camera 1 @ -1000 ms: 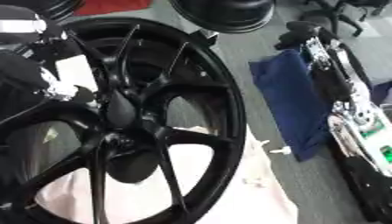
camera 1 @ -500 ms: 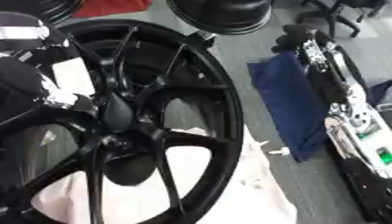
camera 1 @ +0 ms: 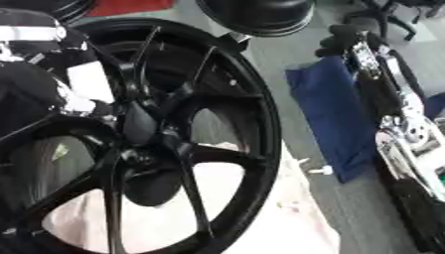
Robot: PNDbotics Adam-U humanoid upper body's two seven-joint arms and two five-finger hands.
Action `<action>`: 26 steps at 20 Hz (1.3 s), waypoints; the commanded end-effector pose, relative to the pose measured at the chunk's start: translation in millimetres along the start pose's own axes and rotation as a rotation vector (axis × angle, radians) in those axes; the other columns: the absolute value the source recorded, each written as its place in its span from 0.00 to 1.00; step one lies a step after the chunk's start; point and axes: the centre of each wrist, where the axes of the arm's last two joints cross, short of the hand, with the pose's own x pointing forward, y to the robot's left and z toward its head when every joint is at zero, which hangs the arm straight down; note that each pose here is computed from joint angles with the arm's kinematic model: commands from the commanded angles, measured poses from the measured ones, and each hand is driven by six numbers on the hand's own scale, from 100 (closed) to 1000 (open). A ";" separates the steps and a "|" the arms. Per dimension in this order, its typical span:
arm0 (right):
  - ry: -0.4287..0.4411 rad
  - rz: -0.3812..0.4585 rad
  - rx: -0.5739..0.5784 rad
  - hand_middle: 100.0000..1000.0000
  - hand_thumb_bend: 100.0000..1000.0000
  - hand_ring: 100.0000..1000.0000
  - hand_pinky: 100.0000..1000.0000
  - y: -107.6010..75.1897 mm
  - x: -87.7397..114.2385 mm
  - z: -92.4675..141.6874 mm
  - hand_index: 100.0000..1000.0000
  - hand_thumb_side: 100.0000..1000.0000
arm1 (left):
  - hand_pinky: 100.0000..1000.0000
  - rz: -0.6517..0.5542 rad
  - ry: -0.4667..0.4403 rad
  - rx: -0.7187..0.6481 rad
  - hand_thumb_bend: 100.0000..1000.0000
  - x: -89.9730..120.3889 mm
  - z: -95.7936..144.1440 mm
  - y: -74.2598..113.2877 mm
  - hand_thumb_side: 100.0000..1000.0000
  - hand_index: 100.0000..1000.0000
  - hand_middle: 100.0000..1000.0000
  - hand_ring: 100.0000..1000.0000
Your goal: Pull the pin out of the wheel hub.
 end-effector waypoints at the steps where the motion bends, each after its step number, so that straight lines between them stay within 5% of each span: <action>1: -0.029 0.012 0.010 0.61 0.00 0.66 0.99 -2.6 8.0 -2.9 0.76 0.68 | 0.75 0.026 0.050 -0.025 0.32 3.2 8.9 10.8 0.31 0.68 0.49 0.55; 11: -0.027 0.007 0.008 0.61 0.00 0.66 1.00 -2.7 7.7 -2.4 0.76 0.69 | 0.71 0.010 0.072 -0.029 0.22 5.1 10.9 11.4 0.11 0.64 0.45 0.52; 26: -0.024 0.004 0.008 0.61 0.00 0.66 1.00 -2.9 7.3 -1.8 0.76 0.69 | 0.65 0.044 0.068 0.039 0.18 7.9 10.3 10.9 0.12 0.48 0.30 0.41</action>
